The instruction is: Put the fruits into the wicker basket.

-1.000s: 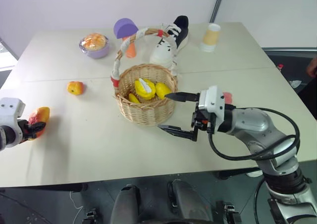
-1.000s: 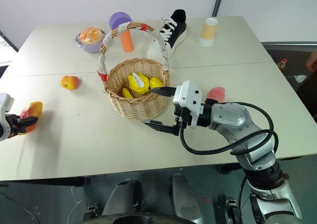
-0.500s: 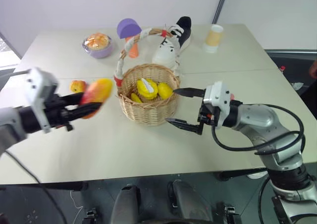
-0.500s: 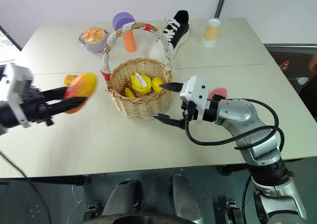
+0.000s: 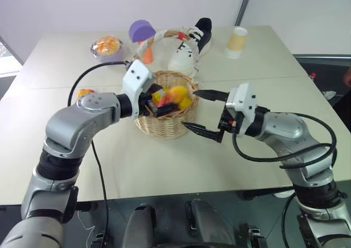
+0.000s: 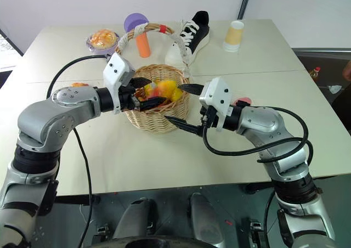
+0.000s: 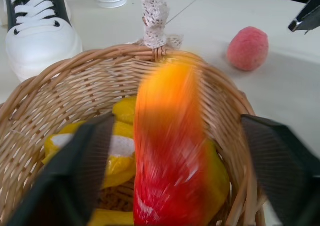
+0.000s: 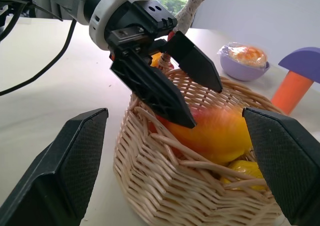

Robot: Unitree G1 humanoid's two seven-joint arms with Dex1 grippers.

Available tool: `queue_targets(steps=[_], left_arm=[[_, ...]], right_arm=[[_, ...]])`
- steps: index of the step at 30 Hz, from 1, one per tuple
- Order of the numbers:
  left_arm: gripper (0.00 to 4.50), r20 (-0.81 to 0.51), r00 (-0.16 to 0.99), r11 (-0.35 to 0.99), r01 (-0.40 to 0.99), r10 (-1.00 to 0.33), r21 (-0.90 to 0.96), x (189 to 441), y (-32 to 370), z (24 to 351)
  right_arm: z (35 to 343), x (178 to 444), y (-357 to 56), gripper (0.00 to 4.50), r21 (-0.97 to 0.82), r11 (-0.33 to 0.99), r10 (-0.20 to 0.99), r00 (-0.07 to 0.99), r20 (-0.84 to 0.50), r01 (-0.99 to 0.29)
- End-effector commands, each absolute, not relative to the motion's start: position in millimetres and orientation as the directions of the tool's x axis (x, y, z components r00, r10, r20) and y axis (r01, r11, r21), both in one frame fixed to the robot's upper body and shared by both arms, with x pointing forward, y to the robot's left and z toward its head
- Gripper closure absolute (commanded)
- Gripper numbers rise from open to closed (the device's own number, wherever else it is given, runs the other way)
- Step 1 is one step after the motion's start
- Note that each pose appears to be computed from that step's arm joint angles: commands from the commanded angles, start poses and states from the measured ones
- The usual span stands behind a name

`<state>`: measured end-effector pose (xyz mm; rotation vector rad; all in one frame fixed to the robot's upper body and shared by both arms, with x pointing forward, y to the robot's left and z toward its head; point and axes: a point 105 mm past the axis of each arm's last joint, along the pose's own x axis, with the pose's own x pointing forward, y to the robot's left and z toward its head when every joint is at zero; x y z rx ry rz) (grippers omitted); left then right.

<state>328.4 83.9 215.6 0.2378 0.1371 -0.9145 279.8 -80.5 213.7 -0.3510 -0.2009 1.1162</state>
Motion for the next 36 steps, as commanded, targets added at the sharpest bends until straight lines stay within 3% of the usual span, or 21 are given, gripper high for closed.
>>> queue_targets(steps=[1,5,10,14,16,19,24,28,36], left_arm=[[0.1,-0.061,0.524,0.512,0.847,-0.85,0.145,306,89,254],[0.1,0.038,0.483,0.484,0.874,-0.875,0.038,285,116,270],[0.1,0.07,0.609,0.606,0.793,-0.79,-0.061,280,174,272],[0.1,-0.009,0.838,0.835,0.543,-0.546,-0.088,292,243,249],[0.1,-0.059,0.895,0.897,0.44,-0.442,-0.047,299,262,236],[0.1,-0.146,0.973,0.984,0.175,-0.179,-0.042,330,298,210],[0.1,-0.156,0.98,0.992,0.124,-0.123,0.0,363,293,201],[0.1,-0.24,0.97,0.998,0.055,-0.045,0.033,393,297,184],[0.1,-0.283,0.959,0.998,-0.002,0.021,0.066,422,302,173]], right_arm=[[226,274,-85,0.0,-0.42,0.416,0.892,0.451,0.017,-0.807],[225,275,-89,0.0,-0.422,0.426,0.886,0.464,0.013,-0.8],[225,276,-90,0.0,-0.422,0.424,0.886,0.464,0.01,-0.801],[225,278,-87,0.0,-0.418,0.407,0.896,0.444,0.009,-0.812],[225,279,-85,0.0,-0.418,0.4,0.9,0.436,0.011,-0.816],[228,279,-79,0.0,-0.422,0.376,0.913,0.407,0.018,-0.825],[231,276,-67,0.0,-0.424,0.343,0.931,0.364,0.034,-0.838],[234,269,-60,0.0,-0.421,0.327,0.94,0.339,0.05,-0.846],[233,262,-59,0.0,-0.407,0.353,0.931,0.36,0.061,-0.842]])
